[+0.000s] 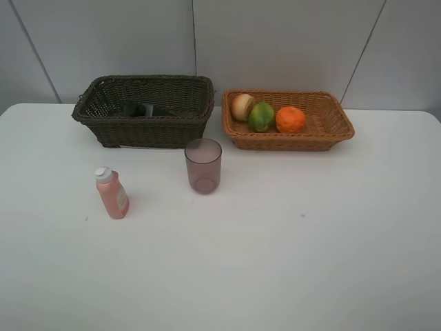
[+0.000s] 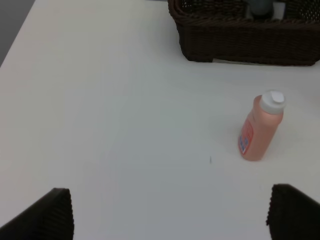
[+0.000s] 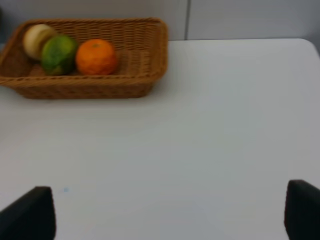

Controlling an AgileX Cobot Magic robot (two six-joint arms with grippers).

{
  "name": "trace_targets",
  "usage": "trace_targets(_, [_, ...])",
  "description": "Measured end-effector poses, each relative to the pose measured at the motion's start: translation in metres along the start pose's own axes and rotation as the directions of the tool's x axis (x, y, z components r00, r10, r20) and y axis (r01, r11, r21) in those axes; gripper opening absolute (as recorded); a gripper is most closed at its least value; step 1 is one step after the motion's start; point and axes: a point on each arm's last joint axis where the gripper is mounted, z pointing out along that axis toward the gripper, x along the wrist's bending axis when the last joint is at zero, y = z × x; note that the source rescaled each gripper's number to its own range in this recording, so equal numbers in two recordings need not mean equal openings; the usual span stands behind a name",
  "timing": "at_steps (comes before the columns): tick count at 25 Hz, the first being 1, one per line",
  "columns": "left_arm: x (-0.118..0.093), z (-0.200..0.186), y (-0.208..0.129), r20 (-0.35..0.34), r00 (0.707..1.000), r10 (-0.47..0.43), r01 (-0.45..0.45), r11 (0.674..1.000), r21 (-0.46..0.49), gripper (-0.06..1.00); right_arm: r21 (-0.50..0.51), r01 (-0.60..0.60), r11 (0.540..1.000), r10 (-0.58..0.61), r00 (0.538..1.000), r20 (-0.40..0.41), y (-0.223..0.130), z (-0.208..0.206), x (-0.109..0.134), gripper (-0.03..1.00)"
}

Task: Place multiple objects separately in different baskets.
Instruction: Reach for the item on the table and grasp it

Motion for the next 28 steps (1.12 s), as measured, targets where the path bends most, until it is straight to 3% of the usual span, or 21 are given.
trace_targets(4, [0.0000,0.0000,0.0000,0.000,1.000,0.000,0.000,1.000,0.000,1.00,0.000,-0.027,1.000,0.027,0.998,0.056,-0.0002,-0.0004,0.0005,0.98])
trace_targets(28, [0.0000,0.0000,0.0000,0.000,1.000,0.000,0.000,1.000,0.000,1.00,0.000,-0.027,1.000,0.027,0.998,0.056,-0.0002,-0.0004,0.0005,0.98])
